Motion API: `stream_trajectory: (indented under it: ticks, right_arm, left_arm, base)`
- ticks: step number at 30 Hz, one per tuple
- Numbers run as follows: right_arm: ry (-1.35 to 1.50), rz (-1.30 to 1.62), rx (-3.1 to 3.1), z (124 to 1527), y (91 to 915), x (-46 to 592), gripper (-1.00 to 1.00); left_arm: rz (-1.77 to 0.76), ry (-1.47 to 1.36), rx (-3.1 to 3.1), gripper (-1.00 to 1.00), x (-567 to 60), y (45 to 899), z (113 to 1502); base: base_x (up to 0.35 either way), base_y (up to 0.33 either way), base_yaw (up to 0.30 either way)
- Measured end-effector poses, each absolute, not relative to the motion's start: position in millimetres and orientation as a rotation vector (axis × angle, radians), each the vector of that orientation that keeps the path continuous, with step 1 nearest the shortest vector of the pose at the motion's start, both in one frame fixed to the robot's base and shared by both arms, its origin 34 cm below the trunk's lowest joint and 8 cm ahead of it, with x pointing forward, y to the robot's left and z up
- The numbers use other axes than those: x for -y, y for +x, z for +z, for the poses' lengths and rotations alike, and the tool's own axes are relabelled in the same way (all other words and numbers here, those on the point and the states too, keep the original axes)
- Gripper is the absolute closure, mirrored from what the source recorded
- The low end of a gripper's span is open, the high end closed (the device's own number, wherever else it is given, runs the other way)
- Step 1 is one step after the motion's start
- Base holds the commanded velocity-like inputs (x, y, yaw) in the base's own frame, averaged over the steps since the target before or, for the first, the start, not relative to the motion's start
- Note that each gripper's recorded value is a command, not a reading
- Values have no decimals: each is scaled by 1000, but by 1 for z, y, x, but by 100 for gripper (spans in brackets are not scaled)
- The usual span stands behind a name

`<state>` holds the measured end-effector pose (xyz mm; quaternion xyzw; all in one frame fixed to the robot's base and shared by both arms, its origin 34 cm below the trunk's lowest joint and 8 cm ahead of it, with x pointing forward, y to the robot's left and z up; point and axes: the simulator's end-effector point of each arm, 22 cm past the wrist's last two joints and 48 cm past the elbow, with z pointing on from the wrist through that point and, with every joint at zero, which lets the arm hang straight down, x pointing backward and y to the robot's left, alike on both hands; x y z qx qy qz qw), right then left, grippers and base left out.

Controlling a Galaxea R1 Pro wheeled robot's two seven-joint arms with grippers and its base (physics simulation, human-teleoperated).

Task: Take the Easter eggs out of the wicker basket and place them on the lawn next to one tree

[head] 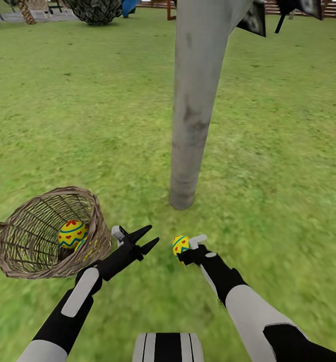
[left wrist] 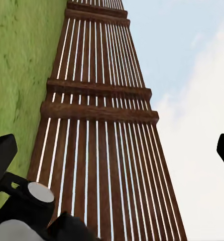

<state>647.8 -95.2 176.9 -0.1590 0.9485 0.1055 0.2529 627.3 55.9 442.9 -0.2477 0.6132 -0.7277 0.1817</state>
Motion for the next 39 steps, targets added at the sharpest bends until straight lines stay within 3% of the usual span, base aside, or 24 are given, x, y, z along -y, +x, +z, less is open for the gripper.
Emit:
stream_trajectory:
  ticks: [6,10,27,39]
  right_arm:
    - [-374,855,-2698,221,619,118,-100]
    - [-350,1054,-2703,244,601,155,-100]
    - [-301,1125,-2579,303,623,179,-100]
    - [-300,1129,-2573,307,624,181,-100]
  left_arm:
    - [-2067,-658,-1713,-100,-55,629,462]
    - [-2073,-626,-1712,-100,-50,628,472]
    - [-2041,-545,-1758,-100,-43,627,499]
    - [-2042,-552,-1735,-100,-44,629,503]
  base:
    - [0,0,0]
    - [0,0,0]
    - [-301,51,0]
    - [-21,54,115]
